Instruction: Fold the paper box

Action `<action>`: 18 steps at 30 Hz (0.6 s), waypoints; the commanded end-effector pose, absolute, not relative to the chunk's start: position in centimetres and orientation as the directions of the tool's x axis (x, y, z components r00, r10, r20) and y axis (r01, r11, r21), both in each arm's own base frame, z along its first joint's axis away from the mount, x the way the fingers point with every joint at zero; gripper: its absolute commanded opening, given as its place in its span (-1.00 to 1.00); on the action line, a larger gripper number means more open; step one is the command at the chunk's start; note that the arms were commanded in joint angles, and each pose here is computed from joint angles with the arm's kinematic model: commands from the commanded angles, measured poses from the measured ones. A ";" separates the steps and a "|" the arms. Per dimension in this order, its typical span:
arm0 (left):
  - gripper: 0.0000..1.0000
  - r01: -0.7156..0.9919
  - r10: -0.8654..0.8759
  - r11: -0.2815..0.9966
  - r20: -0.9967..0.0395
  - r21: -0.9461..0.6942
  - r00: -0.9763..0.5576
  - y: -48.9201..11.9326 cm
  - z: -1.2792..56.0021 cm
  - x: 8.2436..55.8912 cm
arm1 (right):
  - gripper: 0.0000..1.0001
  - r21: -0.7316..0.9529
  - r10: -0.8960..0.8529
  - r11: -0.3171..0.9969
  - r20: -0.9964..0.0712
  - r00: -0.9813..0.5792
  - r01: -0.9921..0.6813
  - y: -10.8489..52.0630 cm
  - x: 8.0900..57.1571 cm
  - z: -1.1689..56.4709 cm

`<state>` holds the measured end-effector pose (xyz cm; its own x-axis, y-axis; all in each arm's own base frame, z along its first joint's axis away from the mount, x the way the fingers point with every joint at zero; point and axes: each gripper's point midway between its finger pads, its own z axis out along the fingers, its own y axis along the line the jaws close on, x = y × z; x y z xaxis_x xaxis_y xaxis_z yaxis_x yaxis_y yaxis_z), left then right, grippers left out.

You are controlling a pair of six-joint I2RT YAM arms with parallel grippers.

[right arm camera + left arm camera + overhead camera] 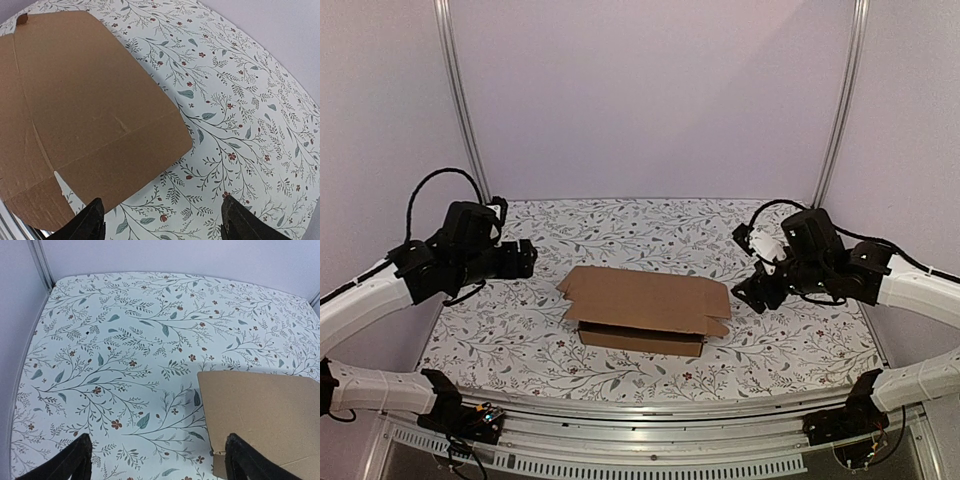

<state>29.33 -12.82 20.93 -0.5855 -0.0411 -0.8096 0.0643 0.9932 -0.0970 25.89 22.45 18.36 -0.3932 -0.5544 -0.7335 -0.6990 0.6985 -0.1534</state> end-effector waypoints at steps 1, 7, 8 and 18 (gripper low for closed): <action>0.82 0.081 -0.043 0.991 -0.816 -0.110 -0.577 -12.7 21.1 28.8 | 0.59 -0.346 -0.776 0.513 -0.579 -0.251 -0.785 21.4 23.4 18.1; 0.82 0.082 -0.056 0.989 -0.815 -0.126 -0.577 -12.6 21.0 28.4 | 0.59 -0.415 -0.896 0.304 -0.431 -0.109 -0.857 21.1 21.0 16.3; 0.82 0.082 -0.060 0.988 -0.813 -0.130 -0.579 -12.6 20.8 28.3 | 0.59 -0.423 -0.906 0.273 -0.416 -0.083 -0.864 21.2 20.7 16.0; 0.82 0.109 -0.095 0.974 -0.789 -0.201 -0.606 -13.8 18.9 28.0 | 0.50 -0.467 -0.899 0.243 -0.437 -0.017 -0.850 23.8 22.5 13.7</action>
